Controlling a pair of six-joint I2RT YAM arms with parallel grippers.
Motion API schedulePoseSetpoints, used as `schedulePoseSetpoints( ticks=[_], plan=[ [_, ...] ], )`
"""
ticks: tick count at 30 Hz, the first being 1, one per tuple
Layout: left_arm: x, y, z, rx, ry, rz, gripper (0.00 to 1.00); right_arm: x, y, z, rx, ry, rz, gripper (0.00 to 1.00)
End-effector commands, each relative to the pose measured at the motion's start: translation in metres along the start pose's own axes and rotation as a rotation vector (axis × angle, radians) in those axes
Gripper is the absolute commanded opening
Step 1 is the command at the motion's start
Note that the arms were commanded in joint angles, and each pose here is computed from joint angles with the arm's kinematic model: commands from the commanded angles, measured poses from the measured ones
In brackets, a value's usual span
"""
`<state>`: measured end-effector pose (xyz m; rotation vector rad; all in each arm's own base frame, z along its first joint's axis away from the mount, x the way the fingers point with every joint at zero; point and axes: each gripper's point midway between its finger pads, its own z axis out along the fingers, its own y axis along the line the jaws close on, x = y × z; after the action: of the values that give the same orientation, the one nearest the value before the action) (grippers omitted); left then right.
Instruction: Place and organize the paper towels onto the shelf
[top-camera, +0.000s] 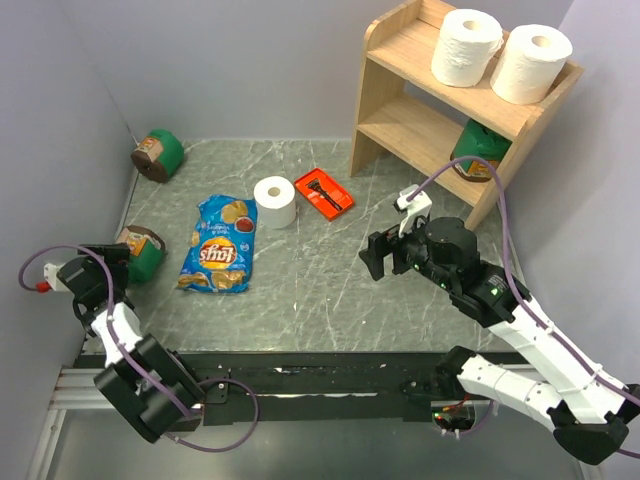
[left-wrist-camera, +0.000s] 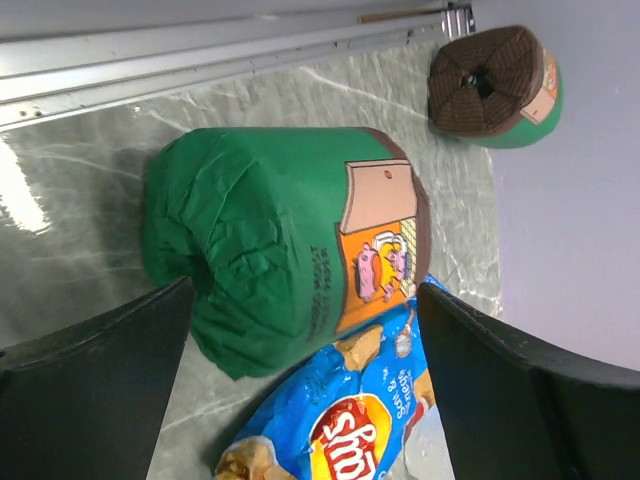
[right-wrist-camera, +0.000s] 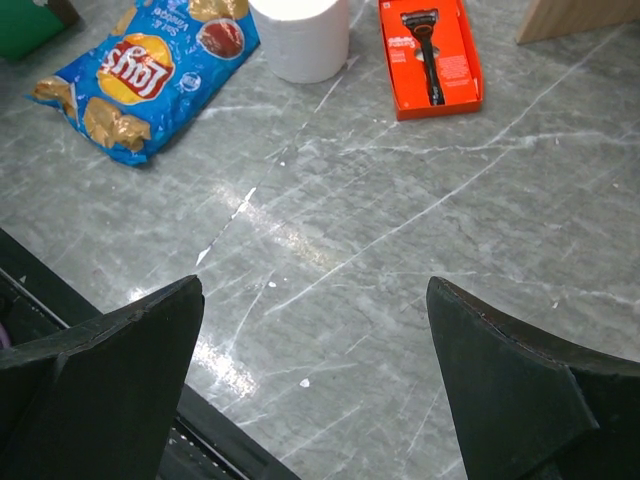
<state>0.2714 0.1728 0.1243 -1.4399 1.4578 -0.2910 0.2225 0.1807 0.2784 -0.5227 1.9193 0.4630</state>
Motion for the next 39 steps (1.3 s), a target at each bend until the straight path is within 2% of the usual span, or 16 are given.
schedulePoseSetpoints(
  ticks=[1, 5, 10, 15, 26, 35, 39],
  plan=[
    [-0.002, -0.027, 0.009, 0.147, 0.016, -0.011, 0.99, -0.025, 0.004, -0.011, -0.01, -0.067, 0.026, 0.99],
    [0.003, -0.018, 0.018, 0.123, 0.026, -0.056, 0.97, -0.026, 0.003, -0.013, -0.009, -0.077, 0.015, 0.99],
    [0.009, -0.045, 0.024, 0.205, 0.014, -0.01, 0.95, -0.023, -0.001, -0.015, 0.008, -0.073, 0.0, 1.0],
    [0.022, -0.052, 0.029, 0.25, 0.028, -0.023, 0.92, -0.026, -0.006, -0.023, 0.031, -0.089, -0.017, 0.99],
    [0.048, -0.034, 0.042, 0.237, 0.057, -0.051, 0.91, -0.031, -0.007, -0.026, 0.034, -0.104, -0.027, 1.0],
    [0.034, -0.053, 0.046, 0.3, 0.011, -0.032, 0.68, -0.03, -0.012, -0.029, 0.053, -0.109, -0.038, 1.0],
    [0.035, -0.066, 0.049, 0.338, 0.036, -0.011, 0.51, -0.03, -0.014, -0.031, 0.062, -0.105, -0.041, 1.0]
  ],
)
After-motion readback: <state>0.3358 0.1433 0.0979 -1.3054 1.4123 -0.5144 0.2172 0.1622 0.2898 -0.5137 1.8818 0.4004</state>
